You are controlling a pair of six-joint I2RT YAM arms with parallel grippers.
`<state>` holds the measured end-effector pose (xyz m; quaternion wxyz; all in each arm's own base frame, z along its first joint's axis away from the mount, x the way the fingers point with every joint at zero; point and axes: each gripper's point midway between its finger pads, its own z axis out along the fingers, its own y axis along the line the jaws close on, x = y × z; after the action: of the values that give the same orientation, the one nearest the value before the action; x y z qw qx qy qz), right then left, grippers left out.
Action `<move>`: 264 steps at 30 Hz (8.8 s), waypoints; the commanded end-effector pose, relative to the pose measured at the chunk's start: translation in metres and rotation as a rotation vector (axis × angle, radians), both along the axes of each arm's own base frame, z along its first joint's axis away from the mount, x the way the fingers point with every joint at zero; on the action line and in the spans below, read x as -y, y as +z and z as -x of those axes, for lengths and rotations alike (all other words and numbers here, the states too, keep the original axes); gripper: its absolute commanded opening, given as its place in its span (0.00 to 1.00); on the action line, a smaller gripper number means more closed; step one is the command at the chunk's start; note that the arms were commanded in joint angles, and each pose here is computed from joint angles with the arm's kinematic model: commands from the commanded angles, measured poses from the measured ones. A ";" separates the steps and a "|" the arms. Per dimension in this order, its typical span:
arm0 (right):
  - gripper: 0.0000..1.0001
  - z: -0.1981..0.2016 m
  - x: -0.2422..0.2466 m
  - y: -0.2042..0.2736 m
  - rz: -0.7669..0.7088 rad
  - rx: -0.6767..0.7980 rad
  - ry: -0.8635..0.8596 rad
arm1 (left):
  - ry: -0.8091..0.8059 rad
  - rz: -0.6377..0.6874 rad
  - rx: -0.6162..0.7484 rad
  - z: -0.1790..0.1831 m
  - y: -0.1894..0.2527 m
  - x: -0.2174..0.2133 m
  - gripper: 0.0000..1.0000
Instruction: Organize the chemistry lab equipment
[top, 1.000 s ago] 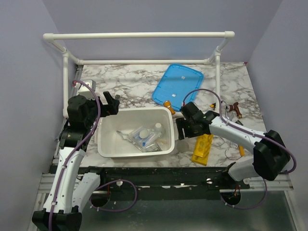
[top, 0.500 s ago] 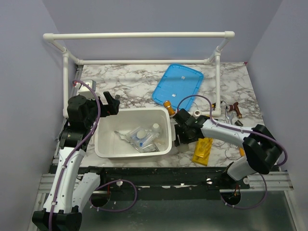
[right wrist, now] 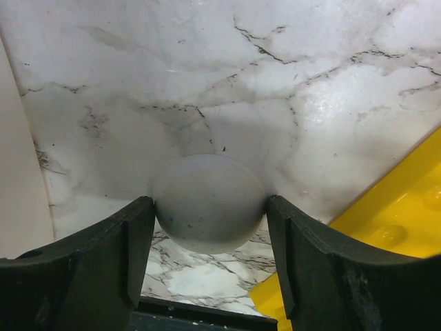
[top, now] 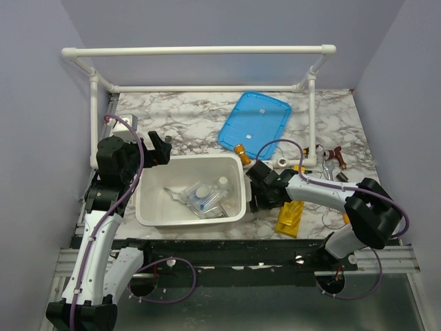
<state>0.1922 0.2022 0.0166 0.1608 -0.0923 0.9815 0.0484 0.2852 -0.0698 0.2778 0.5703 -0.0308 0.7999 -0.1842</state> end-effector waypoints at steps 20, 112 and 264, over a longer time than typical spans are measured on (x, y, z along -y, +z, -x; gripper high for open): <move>0.27 -0.071 0.038 0.075 0.084 0.234 -0.082 | 0.037 -0.013 -0.008 -0.001 -0.004 -0.008 0.99; 0.63 -0.311 0.084 0.119 -0.245 0.452 -0.388 | 0.094 -0.059 -0.368 0.043 -0.120 -0.024 0.51; 1.00 -0.096 0.011 0.422 -1.088 0.708 -0.024 | -0.404 -0.444 0.460 0.015 0.167 0.113 0.00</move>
<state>0.3079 0.1722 0.4102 0.5218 0.0103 0.7441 0.4169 0.2498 -0.2369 0.4377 0.6118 0.2959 0.6712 -0.2960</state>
